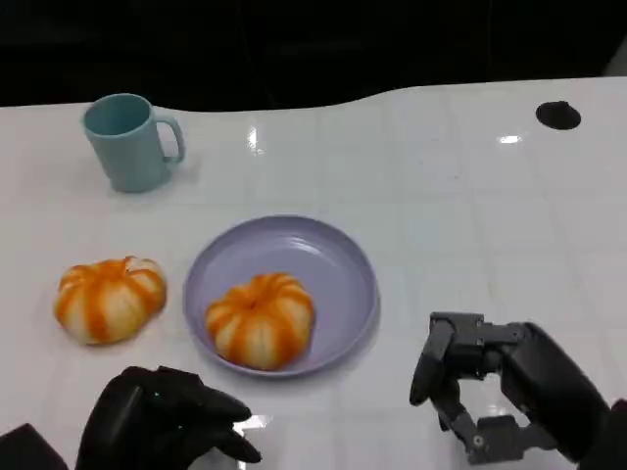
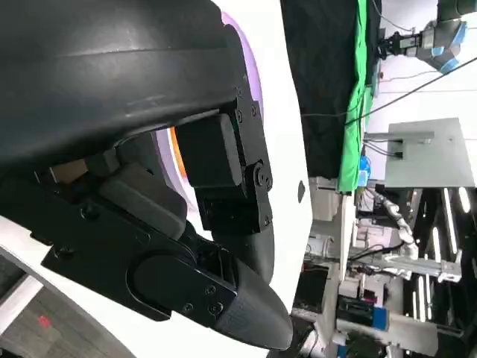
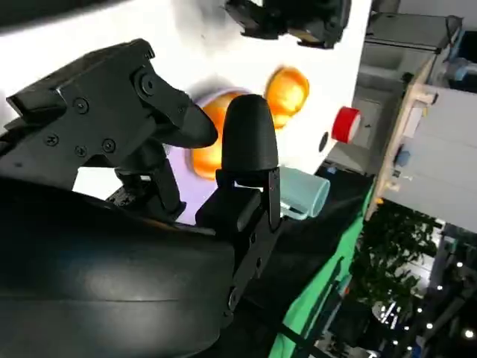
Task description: Grasp the bread from the table and place it into the plate.
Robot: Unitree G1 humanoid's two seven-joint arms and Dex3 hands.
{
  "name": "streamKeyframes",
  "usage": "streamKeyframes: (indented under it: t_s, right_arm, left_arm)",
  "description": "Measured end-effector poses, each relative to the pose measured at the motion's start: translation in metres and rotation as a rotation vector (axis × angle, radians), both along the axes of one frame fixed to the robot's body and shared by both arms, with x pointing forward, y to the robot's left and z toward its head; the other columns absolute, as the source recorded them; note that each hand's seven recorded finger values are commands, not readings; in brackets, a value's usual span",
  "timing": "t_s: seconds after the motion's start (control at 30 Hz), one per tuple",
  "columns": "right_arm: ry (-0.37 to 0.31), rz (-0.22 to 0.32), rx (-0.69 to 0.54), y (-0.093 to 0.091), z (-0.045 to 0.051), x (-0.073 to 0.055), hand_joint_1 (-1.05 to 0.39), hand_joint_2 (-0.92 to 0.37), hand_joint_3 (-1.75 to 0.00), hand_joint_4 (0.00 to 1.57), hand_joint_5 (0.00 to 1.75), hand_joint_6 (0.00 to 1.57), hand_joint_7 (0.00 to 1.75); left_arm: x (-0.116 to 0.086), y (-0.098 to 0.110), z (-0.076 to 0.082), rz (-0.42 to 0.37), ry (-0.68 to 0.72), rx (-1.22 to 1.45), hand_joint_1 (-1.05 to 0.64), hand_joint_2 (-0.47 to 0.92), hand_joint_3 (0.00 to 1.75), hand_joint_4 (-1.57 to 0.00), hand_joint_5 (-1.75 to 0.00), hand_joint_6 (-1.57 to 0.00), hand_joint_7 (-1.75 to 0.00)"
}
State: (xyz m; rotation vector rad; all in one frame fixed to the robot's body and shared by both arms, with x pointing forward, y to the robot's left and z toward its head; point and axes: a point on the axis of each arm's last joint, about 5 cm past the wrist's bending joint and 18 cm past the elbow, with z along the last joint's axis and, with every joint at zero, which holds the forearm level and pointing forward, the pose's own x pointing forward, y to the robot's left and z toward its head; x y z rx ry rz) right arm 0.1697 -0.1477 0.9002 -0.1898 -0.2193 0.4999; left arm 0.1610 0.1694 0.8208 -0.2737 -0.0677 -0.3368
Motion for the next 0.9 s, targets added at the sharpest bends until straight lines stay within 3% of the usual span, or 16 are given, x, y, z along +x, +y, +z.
streamKeyframes:
  t_s: [0.17,0.53,0.9]
  right_arm:
    - [0.007,-0.018,-0.015,0.000,-0.0061,-0.004,-0.05,-0.51,-1.25,0.88,1.75,0.67,1.58]
    - [-0.065,-0.046,-0.021,-0.004,-0.0209,-0.007,-0.07,-0.46,-1.32,0.87,1.75,0.67,1.58]
    - [-0.093,-0.054,-0.035,-0.006,-0.0239,-0.003,-0.09,-0.45,-1.32,0.89,1.75,0.69,1.58]
  left_arm:
    - [0.000,0.000,0.000,0.000,0.000,0.000,-1.05,0.79,0.00,-1.57,-0.34,-1.57,-0.12]
    - [0.000,0.000,0.000,0.001,0.001,0.000,-1.05,0.78,0.00,-1.57,-0.34,-1.57,-0.12]
    - [-0.002,0.000,-0.001,0.003,0.007,0.000,-1.05,0.79,0.00,-1.57,-0.34,-1.57,-0.12]
